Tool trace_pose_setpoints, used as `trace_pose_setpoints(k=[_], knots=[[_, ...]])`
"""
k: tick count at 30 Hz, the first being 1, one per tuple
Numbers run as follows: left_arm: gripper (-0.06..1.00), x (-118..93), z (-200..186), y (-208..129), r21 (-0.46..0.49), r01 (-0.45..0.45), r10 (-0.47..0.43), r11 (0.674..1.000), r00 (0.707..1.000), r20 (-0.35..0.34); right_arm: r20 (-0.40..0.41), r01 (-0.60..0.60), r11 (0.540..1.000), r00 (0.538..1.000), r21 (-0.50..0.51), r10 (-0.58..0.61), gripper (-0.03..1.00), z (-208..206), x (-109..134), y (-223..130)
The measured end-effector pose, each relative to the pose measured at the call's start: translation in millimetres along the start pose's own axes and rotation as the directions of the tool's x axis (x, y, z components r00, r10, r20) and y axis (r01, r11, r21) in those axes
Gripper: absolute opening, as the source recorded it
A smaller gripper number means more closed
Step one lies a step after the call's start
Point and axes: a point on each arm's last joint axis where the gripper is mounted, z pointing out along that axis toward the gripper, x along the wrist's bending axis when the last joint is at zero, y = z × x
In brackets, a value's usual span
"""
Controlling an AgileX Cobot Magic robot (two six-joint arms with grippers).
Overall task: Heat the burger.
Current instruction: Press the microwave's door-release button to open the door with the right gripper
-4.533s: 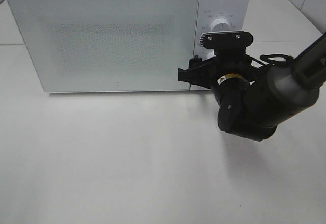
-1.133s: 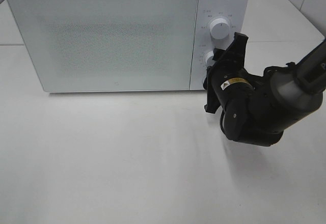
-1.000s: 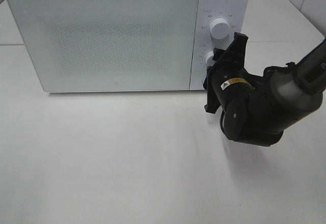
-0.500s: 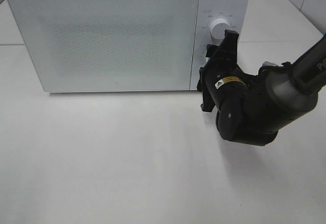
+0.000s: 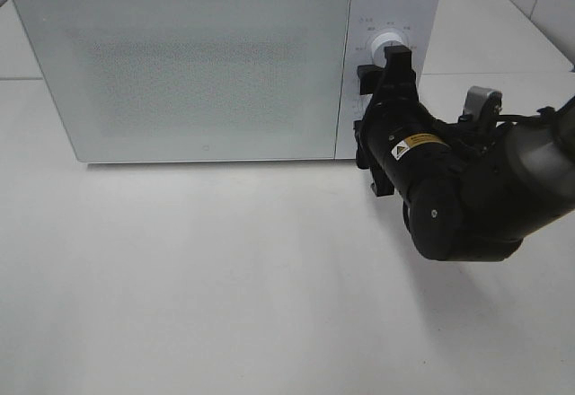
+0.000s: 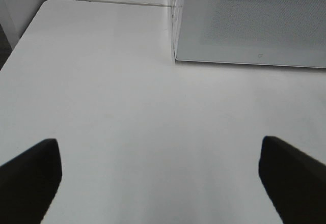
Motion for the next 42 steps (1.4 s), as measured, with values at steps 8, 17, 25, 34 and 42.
trace_pose_setpoints(k=[8,17,25,34,42], knots=[[0.97,0.0,0.0,0.0,0.000,0.000,0.000,1.000,1.000,0.000,0.137,0.231,0.956,0.957,0.182,-0.257,0.69,-22.5,7.5,-3.7],[0.97,0.0,0.0,0.0,0.000,0.000,0.000,1.000,1.000,0.000,0.126,0.575,0.708,0.734,0.410,-0.668,0.69,-42.6,25.3,-2.5],[0.97,0.0,0.0,0.0,0.000,0.000,0.000,1.000,1.000,0.000,-0.009,0.738,0.419,0.498,0.528,-0.867,0.69,-54.9,44.6,13.2],[0.97,0.0,0.0,0.0,0.000,0.000,0.000,1.000,1.000,0.000,-0.157,0.761,0.093,0.250,0.642,-0.955,0.72,-63.1,75.0,20.9],[0.97,0.0,0.0,0.0,0.000,0.000,0.000,1.000,1.000,0.000,-0.233,0.737,-0.068,0.124,0.672,-0.964,0.77,-94.1,112.8,32.6]])
